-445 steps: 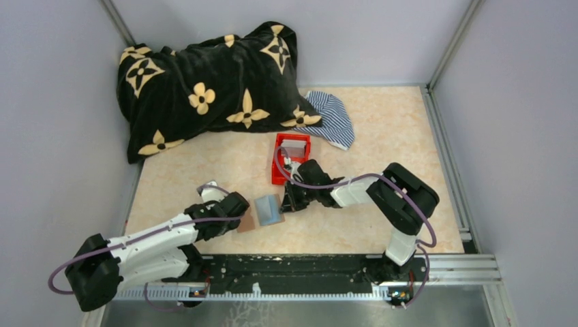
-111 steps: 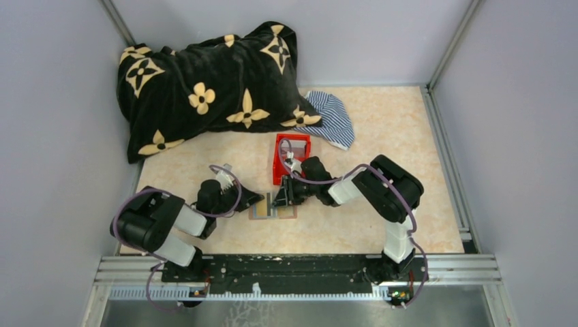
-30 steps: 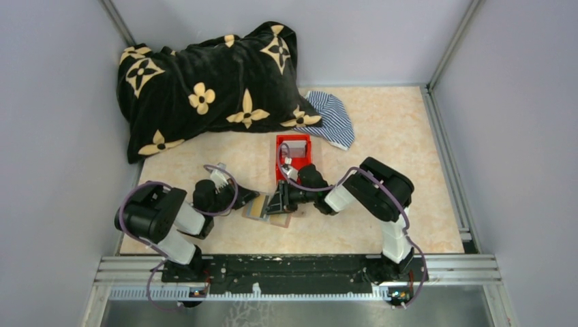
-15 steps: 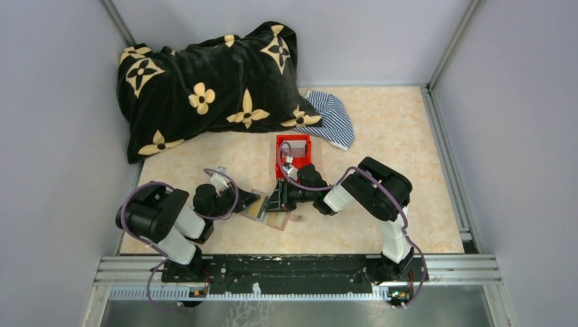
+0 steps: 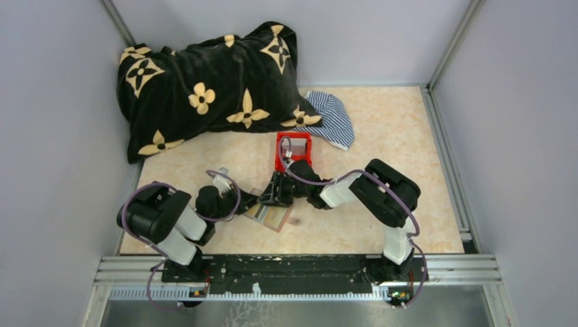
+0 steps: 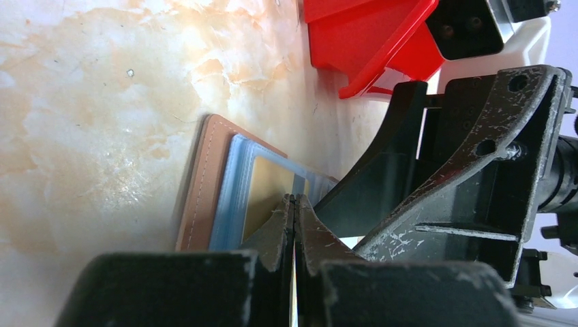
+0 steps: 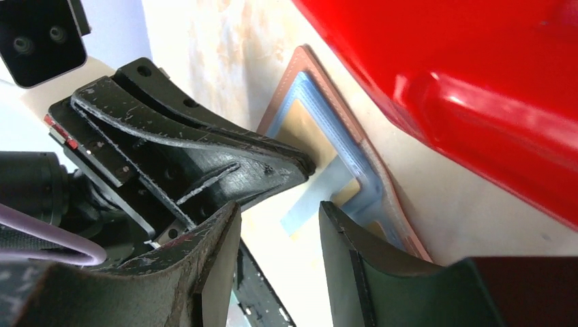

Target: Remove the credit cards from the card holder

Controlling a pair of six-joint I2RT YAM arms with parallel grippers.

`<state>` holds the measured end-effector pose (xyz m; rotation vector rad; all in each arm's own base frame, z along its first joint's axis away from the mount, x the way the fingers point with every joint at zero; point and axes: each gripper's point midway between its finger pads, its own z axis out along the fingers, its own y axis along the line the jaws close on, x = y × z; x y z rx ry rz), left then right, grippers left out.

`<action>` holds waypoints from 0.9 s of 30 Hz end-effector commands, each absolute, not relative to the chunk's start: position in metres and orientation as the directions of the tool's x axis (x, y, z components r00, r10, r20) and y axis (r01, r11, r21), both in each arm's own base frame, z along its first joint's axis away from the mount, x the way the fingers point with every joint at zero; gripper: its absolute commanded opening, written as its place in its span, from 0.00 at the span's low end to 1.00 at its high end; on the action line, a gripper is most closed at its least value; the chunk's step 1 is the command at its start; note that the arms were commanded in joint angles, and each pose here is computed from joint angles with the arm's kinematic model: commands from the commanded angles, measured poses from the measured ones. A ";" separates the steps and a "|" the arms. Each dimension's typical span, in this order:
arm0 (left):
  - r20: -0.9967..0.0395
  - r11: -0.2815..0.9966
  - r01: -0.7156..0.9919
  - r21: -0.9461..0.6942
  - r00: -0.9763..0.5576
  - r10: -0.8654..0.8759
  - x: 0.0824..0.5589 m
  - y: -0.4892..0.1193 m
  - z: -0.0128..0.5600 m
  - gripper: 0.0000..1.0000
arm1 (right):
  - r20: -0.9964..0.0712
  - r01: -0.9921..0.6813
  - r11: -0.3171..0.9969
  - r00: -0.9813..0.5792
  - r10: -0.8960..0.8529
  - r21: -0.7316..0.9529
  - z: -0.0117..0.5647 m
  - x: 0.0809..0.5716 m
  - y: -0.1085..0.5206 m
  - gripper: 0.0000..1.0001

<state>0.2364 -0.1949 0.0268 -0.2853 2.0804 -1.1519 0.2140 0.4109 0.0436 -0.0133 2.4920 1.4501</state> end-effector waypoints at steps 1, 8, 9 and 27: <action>-0.441 0.664 0.019 -0.748 -0.762 -0.475 0.212 -0.176 -0.016 0.00 | -0.286 -0.134 0.613 -0.945 0.157 0.779 0.042 0.219 0.394 0.48; -0.486 0.636 0.094 -0.766 -0.732 -0.478 0.233 -0.188 0.010 0.00 | -0.378 -0.237 0.648 -0.922 0.086 0.724 0.053 0.203 0.395 0.48; -0.499 0.633 0.111 -0.766 -0.724 -0.477 0.237 -0.190 0.017 0.00 | -0.386 -0.248 0.642 -0.919 0.081 0.725 0.055 0.200 0.396 0.48; -0.597 0.720 0.116 -0.684 -0.656 -0.462 0.286 -0.185 0.064 0.02 | -0.494 -0.527 0.667 -0.828 -0.264 0.526 0.045 0.138 0.414 0.04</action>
